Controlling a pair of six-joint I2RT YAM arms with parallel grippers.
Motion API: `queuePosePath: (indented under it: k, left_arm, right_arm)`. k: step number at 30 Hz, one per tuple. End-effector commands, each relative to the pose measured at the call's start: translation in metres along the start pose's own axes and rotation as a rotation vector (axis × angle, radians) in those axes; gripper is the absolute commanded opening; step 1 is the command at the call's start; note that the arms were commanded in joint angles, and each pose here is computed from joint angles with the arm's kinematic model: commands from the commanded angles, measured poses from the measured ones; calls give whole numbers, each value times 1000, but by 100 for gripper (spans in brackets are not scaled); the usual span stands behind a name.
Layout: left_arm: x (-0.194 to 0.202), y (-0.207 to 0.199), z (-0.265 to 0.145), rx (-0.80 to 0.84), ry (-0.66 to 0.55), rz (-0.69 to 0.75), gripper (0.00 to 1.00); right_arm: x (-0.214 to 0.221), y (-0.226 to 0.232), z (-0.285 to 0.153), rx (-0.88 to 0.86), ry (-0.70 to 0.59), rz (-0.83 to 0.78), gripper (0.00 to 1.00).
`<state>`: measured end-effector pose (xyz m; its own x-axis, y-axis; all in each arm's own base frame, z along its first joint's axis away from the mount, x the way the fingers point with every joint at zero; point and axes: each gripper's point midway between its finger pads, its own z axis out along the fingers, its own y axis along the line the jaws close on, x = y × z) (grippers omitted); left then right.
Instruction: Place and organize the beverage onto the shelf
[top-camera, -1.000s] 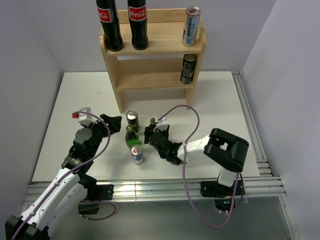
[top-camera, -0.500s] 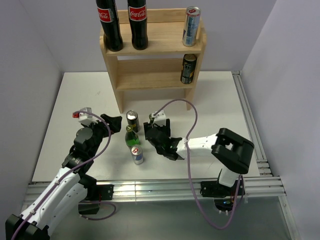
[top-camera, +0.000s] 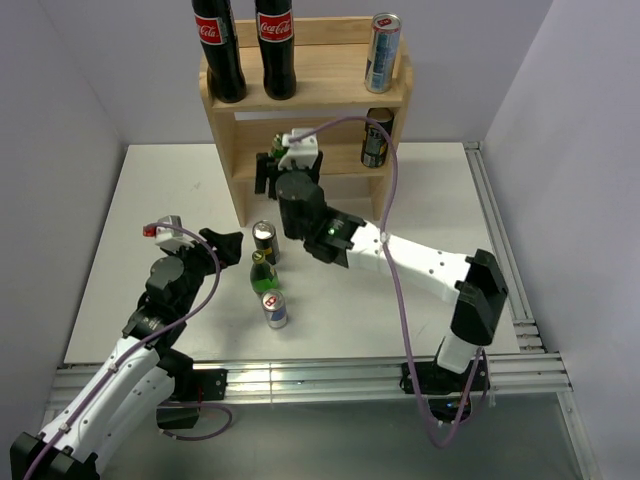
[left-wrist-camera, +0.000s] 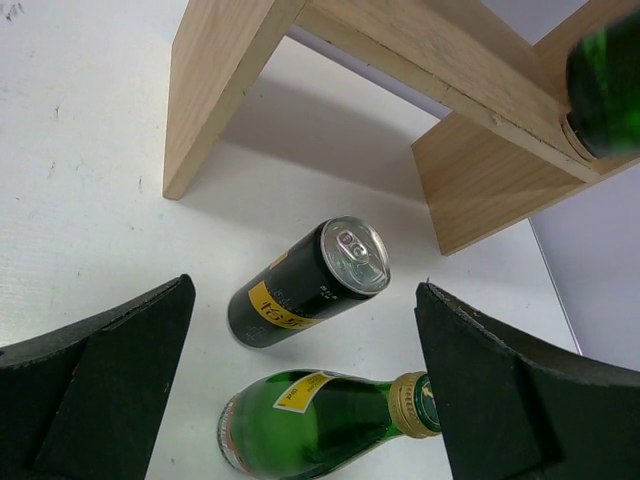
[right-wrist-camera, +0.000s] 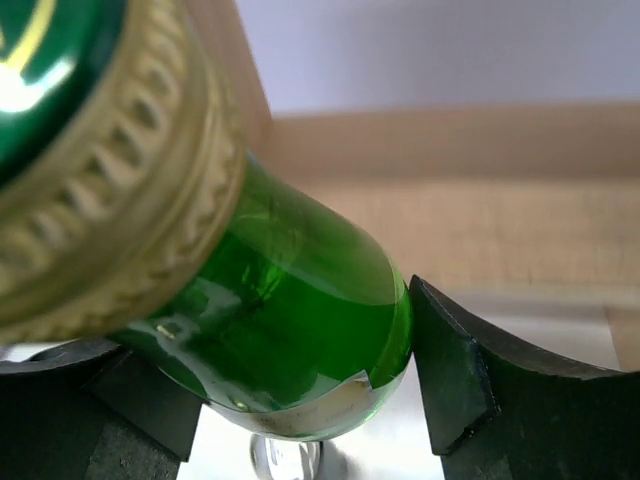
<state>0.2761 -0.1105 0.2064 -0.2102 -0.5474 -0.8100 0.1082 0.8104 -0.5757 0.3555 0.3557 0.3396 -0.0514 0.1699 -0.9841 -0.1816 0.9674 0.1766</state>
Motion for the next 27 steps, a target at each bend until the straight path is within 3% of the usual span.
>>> queuePosePath:
  k: [1, 9, 27]
  left_arm:
    - [-8, -2, -2, 11, -33, 16, 99]
    - [-11, -4, -4, 15, -41, 15, 99]
    - [-11, -6, -5, 29, -39, 14, 99]
  right_arm:
    - [-57, 9, 28, -8, -93, 53, 0]
    - [-53, 30, 76, -13, -57, 37, 0]
    - [-39, 47, 98, -21, -63, 95, 0]
